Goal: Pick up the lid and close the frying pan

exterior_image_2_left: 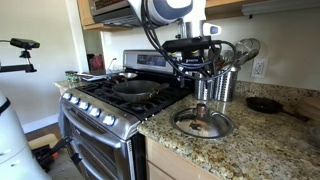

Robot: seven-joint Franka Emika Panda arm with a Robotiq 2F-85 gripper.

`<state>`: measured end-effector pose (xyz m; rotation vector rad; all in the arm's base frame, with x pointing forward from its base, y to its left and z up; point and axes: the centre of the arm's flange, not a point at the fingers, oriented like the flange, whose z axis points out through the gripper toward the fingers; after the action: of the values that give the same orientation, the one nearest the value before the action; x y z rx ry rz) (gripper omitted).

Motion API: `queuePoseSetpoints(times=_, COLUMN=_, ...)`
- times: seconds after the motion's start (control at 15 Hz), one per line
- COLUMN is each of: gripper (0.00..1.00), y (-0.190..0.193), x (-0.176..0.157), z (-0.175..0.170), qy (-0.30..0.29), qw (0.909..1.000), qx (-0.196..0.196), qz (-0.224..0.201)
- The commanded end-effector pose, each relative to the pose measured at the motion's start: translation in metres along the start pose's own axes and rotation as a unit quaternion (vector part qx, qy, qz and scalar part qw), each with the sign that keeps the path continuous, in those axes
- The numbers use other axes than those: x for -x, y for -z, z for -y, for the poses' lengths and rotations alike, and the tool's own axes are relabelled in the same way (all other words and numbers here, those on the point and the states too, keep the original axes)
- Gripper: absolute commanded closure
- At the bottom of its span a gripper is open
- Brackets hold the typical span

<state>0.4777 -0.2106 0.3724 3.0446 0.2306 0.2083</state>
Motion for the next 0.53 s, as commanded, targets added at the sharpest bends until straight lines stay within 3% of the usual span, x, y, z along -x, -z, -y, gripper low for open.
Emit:
queuePoseSetpoints(times=0.0, gripper=0.00, y=-0.036, x=-0.030, z=-0.030, qy=0.020, qw=0.9998, qx=0.000, qz=0.009)
queuePoseSetpoints(times=0.47, gripper=0.00, y=-0.086, x=-0.062, z=-0.046, qy=0.044, qw=0.9984, qx=-0.033, qz=0.007)
